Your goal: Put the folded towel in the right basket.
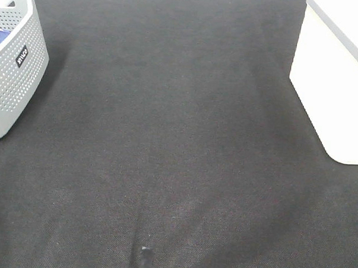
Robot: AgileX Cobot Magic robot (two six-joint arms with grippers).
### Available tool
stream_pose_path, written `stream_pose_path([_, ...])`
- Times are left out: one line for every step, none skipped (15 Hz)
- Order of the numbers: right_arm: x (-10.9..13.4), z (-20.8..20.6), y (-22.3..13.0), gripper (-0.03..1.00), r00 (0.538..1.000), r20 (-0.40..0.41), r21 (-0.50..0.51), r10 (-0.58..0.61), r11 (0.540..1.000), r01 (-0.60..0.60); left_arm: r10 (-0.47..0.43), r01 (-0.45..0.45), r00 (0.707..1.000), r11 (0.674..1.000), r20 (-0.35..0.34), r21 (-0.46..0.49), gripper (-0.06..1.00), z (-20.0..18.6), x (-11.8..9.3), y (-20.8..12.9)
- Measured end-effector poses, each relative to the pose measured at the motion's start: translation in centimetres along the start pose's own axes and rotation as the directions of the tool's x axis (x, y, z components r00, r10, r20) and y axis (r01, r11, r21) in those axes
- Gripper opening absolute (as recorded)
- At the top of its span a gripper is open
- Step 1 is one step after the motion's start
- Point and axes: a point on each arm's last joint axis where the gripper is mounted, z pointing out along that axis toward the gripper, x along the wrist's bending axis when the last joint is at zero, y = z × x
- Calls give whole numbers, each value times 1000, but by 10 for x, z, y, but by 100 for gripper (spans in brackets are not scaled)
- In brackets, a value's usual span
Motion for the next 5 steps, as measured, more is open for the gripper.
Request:
stream_pose_path([0, 0, 0, 97, 1000, 0, 0, 0, 1000, 0, 0, 0, 1000, 1000, 0, 0, 99, 0, 0, 0])
stream_pose_path([0, 0, 0, 97, 1000, 0, 0, 0, 1000, 0, 0, 0, 1000, 1000, 0, 0, 99, 0, 0, 0])
stream_pose_path([0, 0, 0, 97, 1000, 0, 0, 0, 1000, 0, 0, 0, 1000, 1000, 0, 0, 99, 0, 0, 0])
stream_pose_path([0, 0, 0, 97, 1000, 0, 0, 0, 1000, 0, 0, 0, 1000, 1000, 0, 0, 99, 0, 0, 0])
stream_pose_path([0, 0, 0, 97, 1000, 0, 0, 0, 1000, 0, 0, 0, 1000, 1000, 0, 0, 99, 0, 0, 0])
